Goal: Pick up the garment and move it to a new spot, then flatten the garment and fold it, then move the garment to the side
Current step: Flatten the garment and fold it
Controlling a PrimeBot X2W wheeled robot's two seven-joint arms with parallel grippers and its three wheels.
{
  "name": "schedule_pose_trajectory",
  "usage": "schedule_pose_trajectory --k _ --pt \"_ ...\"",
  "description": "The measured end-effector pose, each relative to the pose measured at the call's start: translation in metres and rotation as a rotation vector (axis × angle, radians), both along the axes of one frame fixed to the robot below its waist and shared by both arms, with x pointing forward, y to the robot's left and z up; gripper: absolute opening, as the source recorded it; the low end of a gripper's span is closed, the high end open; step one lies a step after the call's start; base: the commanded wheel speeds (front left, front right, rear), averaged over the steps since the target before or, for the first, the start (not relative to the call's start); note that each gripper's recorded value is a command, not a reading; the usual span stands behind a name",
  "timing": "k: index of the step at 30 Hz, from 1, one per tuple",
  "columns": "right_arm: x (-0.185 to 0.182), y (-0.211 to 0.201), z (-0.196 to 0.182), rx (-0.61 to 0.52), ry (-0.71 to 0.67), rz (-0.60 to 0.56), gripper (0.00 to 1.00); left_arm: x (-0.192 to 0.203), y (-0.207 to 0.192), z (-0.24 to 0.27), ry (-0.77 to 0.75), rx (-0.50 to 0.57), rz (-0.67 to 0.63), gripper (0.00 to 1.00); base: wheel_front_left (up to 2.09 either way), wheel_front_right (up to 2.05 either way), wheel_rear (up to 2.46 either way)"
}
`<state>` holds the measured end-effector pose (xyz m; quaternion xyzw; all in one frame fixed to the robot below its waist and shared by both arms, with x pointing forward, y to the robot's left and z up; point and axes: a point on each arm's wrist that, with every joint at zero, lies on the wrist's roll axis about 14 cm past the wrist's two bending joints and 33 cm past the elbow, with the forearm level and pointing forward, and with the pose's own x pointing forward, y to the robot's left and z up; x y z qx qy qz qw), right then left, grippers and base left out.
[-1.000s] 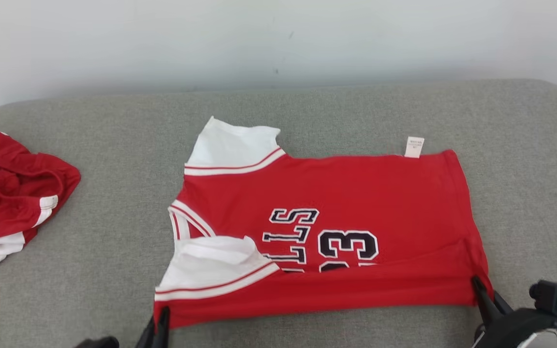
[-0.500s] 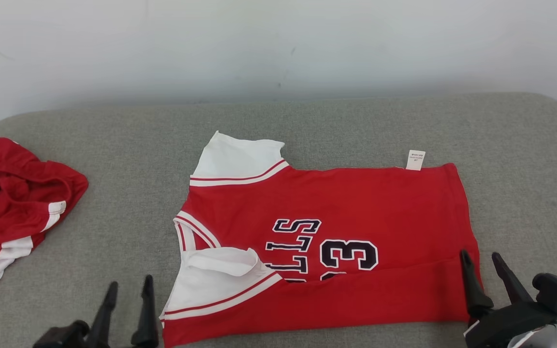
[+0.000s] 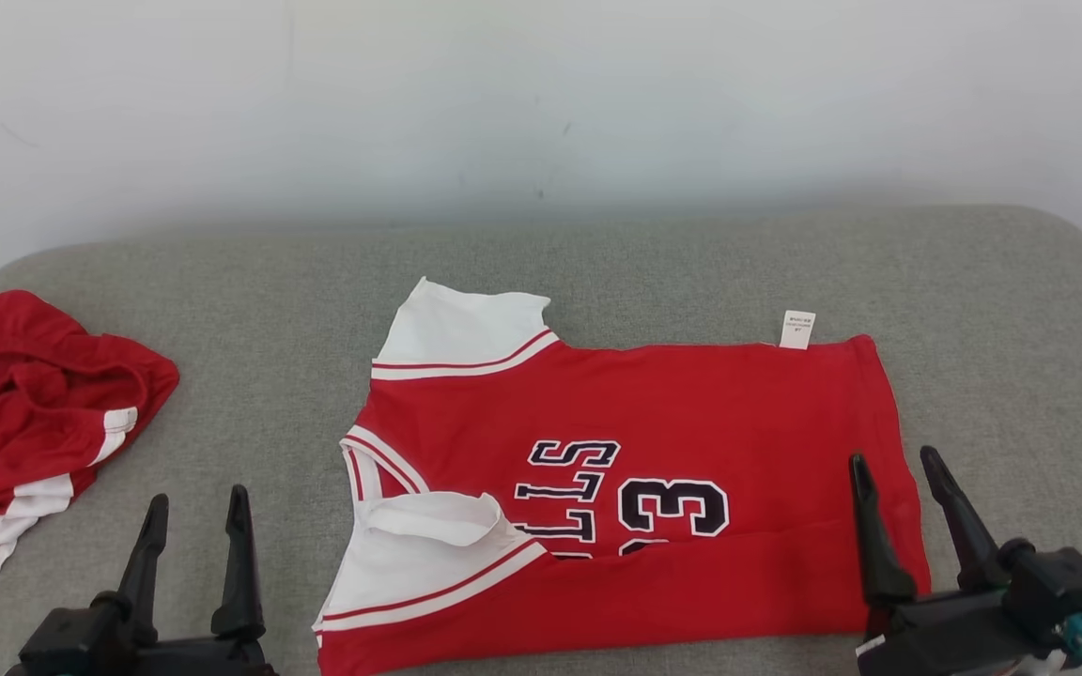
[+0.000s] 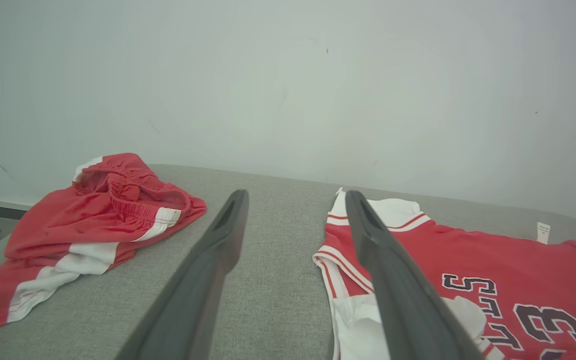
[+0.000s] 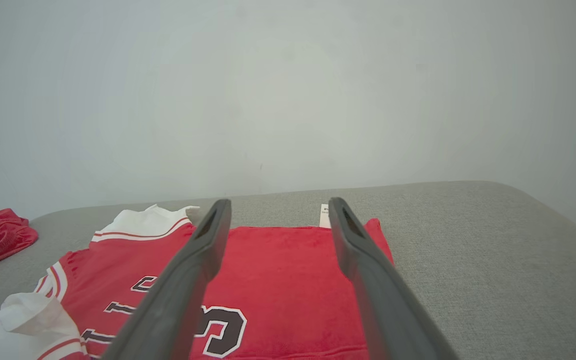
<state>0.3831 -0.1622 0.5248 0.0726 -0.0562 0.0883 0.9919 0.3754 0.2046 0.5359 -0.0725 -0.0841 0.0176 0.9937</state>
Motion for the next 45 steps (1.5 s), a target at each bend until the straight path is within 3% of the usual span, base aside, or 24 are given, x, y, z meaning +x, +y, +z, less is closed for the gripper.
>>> schedule_pose_trajectory --k 13,31,36,45 --pt "-0.031 -0.009 -0.013 -0.008 0.023 -0.054 1.00 -0.025 -0.001 -0.015 0.042 0.045 -0.024 1.00 0.00 0.00 0.00" --pt "-0.035 -0.003 -0.023 -0.025 0.054 -0.037 1.00 -0.029 -0.001 -0.020 0.055 0.059 -0.036 1.00 0.00 0.00 0.00" --pt "-0.011 -0.017 -0.005 -0.067 0.026 -0.034 1.00 0.000 -0.010 0.000 0.007 0.133 -0.098 1.00 0.00 0.00 0.00" --pt "0.058 -0.045 0.017 -0.151 0.058 -0.054 1.00 0.087 -0.033 0.066 -0.083 0.227 -0.224 1.00 0.00 0.00 0.00"
